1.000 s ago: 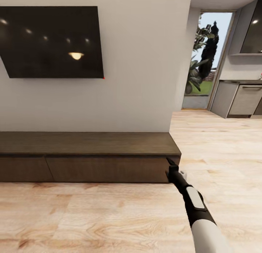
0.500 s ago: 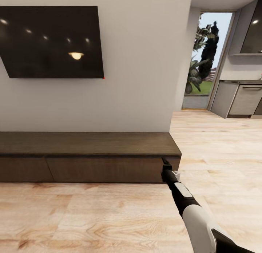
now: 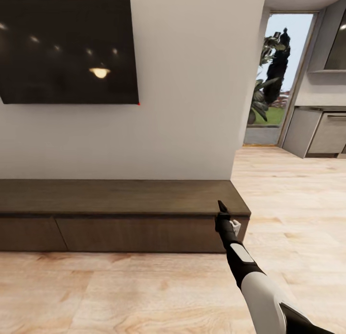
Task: Place each of the two pumpkins and all three candles from the living room inside a cabinet in the living room (use any cabinet), then make sure every cabinet is closed, and position the cauldron so it is next to a table in the living room.
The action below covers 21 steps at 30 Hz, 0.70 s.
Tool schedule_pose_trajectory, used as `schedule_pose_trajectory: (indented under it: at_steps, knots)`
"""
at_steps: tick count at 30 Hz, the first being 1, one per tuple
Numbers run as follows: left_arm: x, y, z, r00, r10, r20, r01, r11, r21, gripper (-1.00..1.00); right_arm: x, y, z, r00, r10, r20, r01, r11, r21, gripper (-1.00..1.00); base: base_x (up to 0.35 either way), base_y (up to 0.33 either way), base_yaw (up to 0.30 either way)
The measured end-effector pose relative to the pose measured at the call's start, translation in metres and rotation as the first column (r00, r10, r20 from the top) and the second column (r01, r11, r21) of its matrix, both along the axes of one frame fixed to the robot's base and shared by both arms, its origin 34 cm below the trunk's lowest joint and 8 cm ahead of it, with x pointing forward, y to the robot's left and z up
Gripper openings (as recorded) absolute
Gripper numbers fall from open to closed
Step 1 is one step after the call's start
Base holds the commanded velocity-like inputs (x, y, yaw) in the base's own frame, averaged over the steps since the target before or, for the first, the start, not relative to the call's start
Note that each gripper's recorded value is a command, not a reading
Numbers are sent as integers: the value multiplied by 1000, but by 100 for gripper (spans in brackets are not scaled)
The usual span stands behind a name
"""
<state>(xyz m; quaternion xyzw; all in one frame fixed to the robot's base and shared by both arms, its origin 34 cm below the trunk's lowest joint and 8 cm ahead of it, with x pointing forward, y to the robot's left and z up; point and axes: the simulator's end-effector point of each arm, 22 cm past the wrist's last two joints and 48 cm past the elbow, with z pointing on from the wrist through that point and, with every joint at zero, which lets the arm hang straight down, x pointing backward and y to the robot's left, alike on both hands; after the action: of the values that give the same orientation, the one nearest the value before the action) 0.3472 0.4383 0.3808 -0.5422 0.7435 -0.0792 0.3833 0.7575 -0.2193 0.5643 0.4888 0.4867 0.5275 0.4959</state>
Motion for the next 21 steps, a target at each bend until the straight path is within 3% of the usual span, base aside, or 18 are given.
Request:
schedule_pose_trajectory:
  at_steps: [3, 6, 14, 18, 19, 21]
  knots:
    - [3, -2, 4, 1000, -8, 9, 8, 1000, -17, 100, -1, 0, 1, 1000, -1, 12, 1, 1000, 1, 100, 45, 16, 0]
    - [5, -4, 9, 1000, -11, 25, 13, 998, -65, 100, -1, -1, -8, 1000, 0, 3, 0, 1000, 2, 100, 13, 4, 0]
    - [4, -5, 2, 1000, -7, 1, 7, 997, -83, 100, -2, 0, -34, 999, 6, -36, -6, 1000, 6, 100, 2, 1, 0]
    - [43, 11, 17, 1000, -7, 19, 8, 998, -55, 100, 0, -1, -41, 999, -1, -46, 1, 1000, 0, 100, 0, 0, 0]
    - [71, 12, 29, 998, -48, 34, 50, 997, -65, 100, 1, -2, -45, 998, -3, -57, 3, 1000, -2, 100, 0, 0, 0]
    - [106, 10, 42, 996, -75, 36, 78, 994, -74, 100, 2, -1, -55, 995, 3, -95, -3, 1000, -4, 100, 0, 0, 0]
